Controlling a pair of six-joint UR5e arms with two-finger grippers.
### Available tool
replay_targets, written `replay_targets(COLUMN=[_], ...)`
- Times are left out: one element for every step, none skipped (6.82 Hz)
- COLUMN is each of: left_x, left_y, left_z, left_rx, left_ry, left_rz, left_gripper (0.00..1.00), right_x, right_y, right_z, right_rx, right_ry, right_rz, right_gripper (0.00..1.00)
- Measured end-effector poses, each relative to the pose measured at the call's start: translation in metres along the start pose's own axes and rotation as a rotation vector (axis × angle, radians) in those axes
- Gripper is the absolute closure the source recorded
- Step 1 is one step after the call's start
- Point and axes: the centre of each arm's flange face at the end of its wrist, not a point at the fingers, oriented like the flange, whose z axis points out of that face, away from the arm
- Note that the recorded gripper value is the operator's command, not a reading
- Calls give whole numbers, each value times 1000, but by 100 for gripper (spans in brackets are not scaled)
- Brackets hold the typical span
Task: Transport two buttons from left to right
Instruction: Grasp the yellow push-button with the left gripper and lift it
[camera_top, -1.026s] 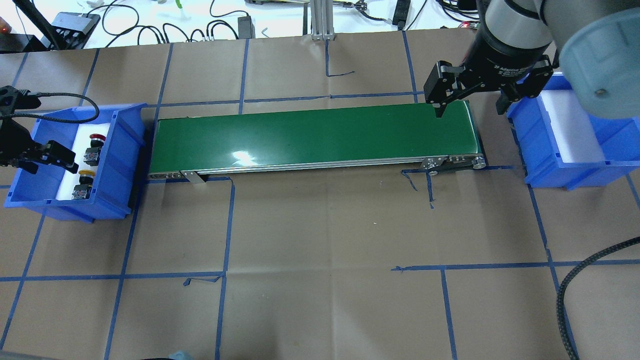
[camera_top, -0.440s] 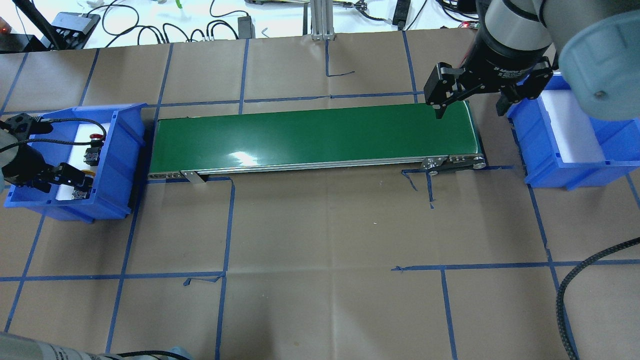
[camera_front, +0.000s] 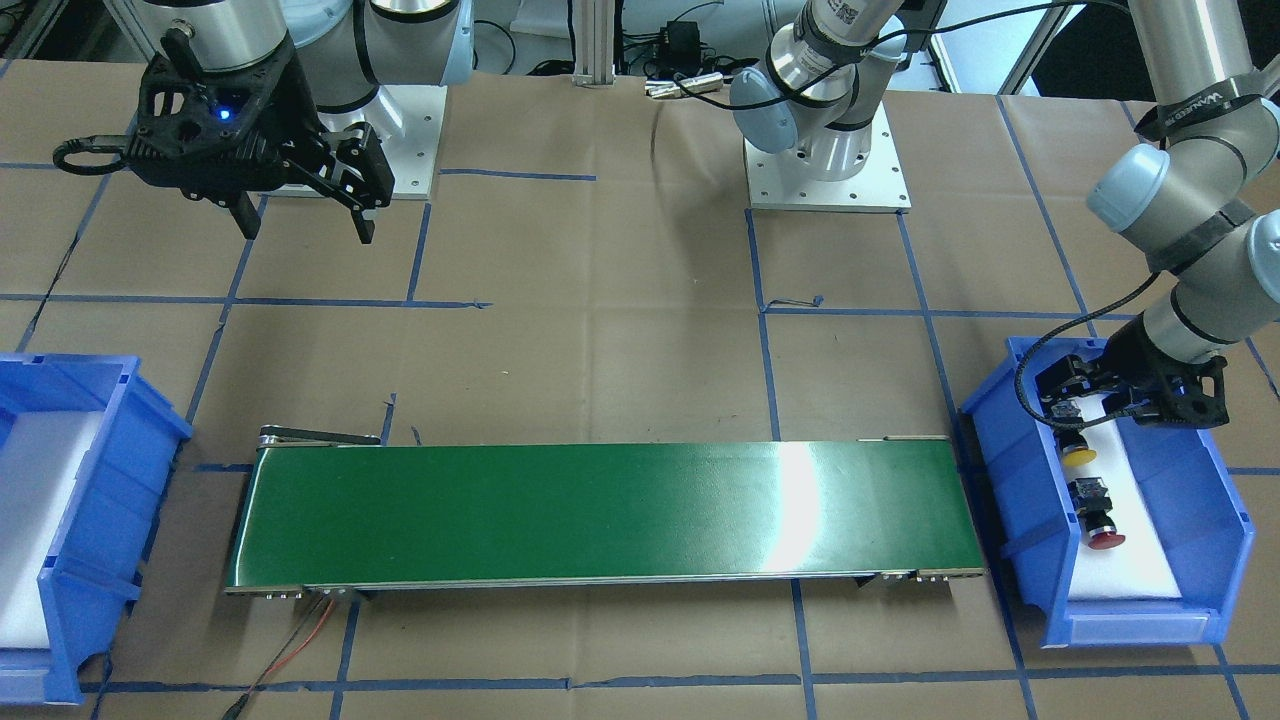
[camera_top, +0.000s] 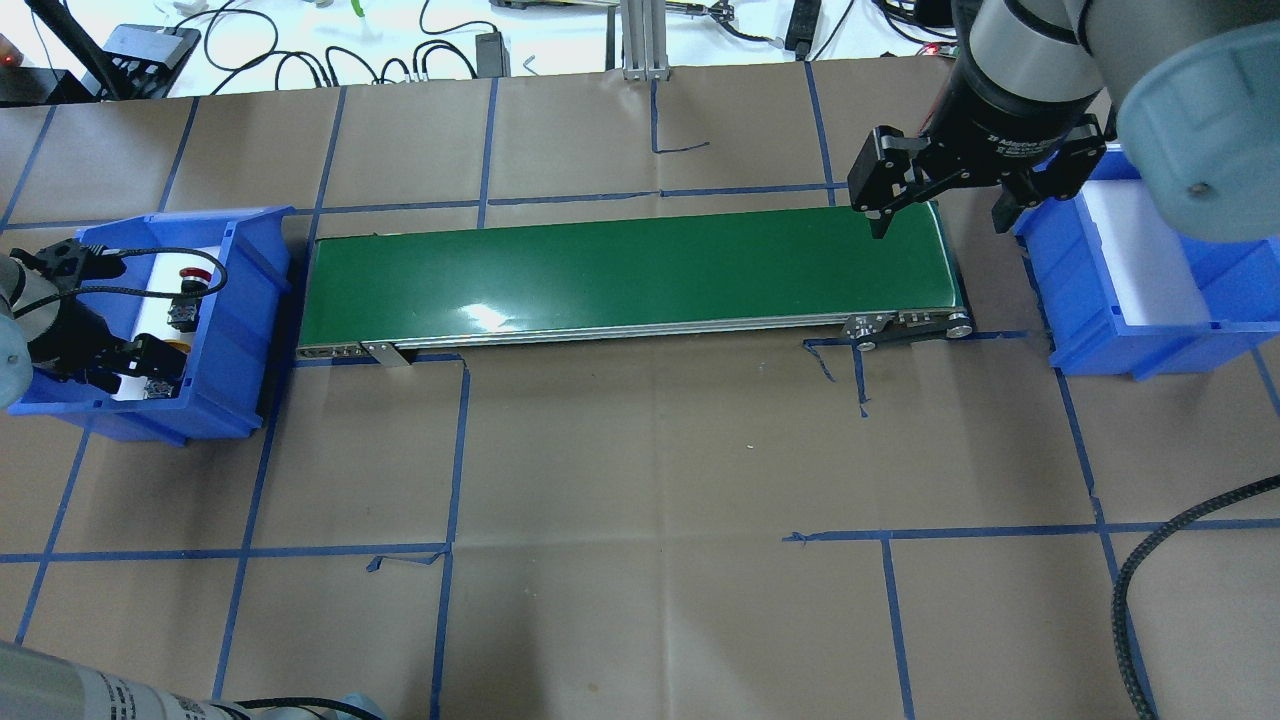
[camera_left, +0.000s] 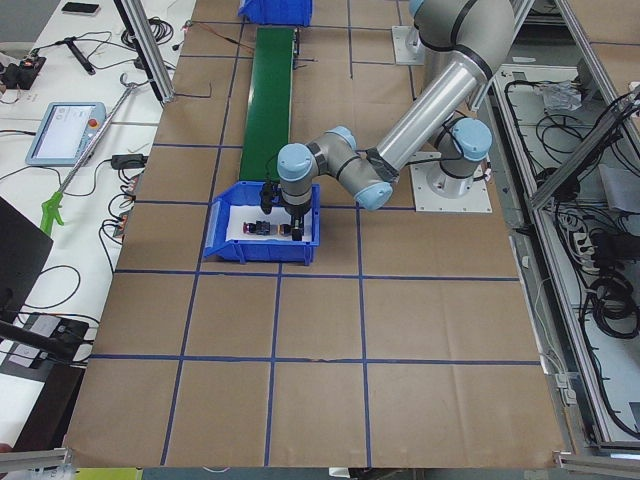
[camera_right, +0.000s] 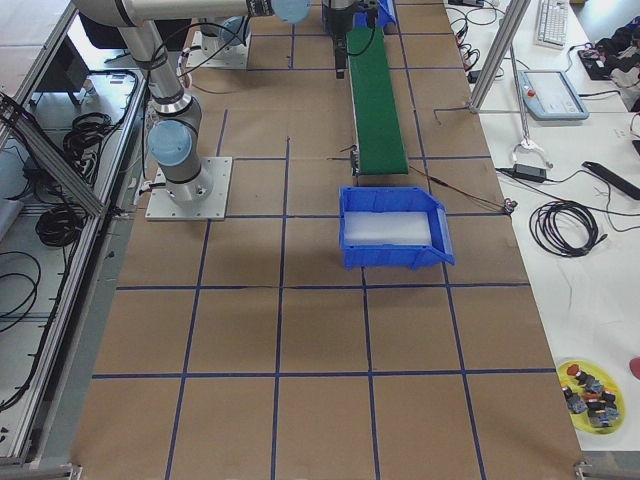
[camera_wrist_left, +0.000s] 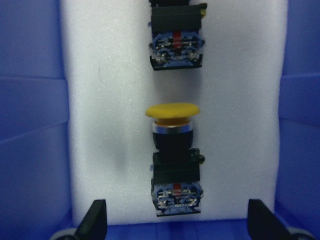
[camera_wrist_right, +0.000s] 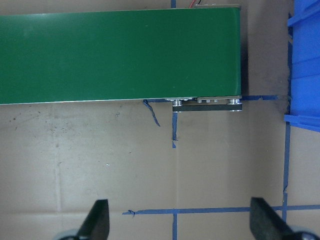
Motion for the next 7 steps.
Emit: replay_targets(left_x=[-1, -2, -2, -2, -1, -1, 0], left_y=[-2, -4, -7, -8, -9, -10, -10], left_z=[9, 18, 23, 23, 22, 22, 20], left_rx=[-6, -10, -8, -4, -2, 0, 3], left_ry=[5, 7, 5, 2, 2, 1, -1], left_rz=[0, 0, -5, -14, -22, -30, -36], left_gripper=[1, 7, 22, 46, 62, 76, 89], right_x=[0, 0, 0, 0, 0, 0, 0], right_y=[0, -1, -1, -1, -1, -1, -1], right_z=[0, 0, 0, 1, 1, 1, 1], right_rx=[1, 2, 3, 3, 3, 3, 4], right_ry=[0, 0, 0, 0, 0, 0, 0], right_rz=[0, 0, 0, 0, 0, 0, 0], right_gripper=[0, 0, 0, 0, 0, 0, 0])
